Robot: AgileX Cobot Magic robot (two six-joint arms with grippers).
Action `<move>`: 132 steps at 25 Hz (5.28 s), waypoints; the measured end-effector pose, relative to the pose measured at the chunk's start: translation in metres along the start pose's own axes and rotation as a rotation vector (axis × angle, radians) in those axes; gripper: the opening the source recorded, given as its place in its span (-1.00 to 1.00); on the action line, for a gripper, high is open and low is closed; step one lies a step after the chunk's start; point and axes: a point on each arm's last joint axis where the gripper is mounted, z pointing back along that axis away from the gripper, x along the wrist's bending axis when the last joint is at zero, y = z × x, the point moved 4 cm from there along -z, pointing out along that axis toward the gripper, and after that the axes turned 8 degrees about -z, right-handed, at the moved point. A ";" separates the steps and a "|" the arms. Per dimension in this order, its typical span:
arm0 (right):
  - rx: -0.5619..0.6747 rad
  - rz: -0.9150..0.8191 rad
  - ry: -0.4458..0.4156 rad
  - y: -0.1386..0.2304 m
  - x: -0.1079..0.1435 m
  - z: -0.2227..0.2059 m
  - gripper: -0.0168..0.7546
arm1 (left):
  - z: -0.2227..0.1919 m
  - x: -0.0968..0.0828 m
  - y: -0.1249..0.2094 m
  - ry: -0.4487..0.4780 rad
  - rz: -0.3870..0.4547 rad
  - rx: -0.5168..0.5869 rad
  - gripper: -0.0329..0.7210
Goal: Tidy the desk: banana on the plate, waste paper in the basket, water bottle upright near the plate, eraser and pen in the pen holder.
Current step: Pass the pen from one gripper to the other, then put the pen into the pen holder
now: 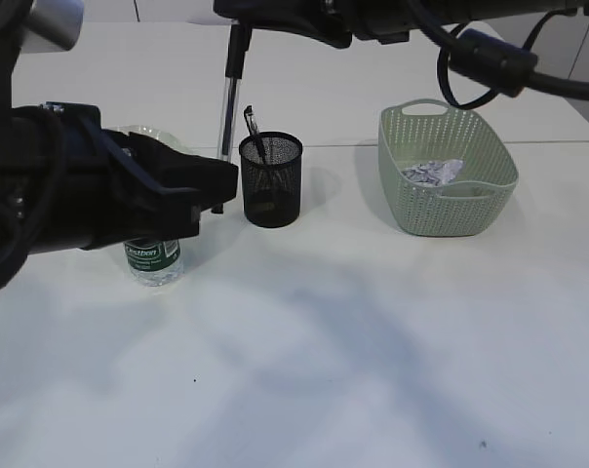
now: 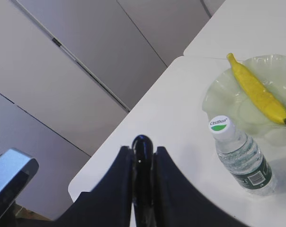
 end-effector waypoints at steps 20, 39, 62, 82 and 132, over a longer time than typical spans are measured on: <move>0.031 -0.031 -0.047 0.004 0.007 0.000 -0.79 | 0.000 0.000 0.000 0.000 0.001 0.000 0.25; 0.031 -0.027 -0.047 0.004 0.007 0.000 -0.79 | 0.013 0.019 -0.006 -0.063 -0.040 0.003 0.61; -0.088 -0.031 0.061 -0.011 -0.007 0.000 -0.80 | 0.127 0.119 -0.007 -0.579 0.120 0.078 0.51; -0.191 0.056 0.360 -0.048 -0.095 0.009 -0.81 | 0.222 0.082 0.008 -0.721 0.196 -0.016 0.43; 0.036 0.297 0.515 -0.040 -0.247 -0.108 -0.68 | 0.255 0.075 0.025 -0.820 0.164 0.009 0.42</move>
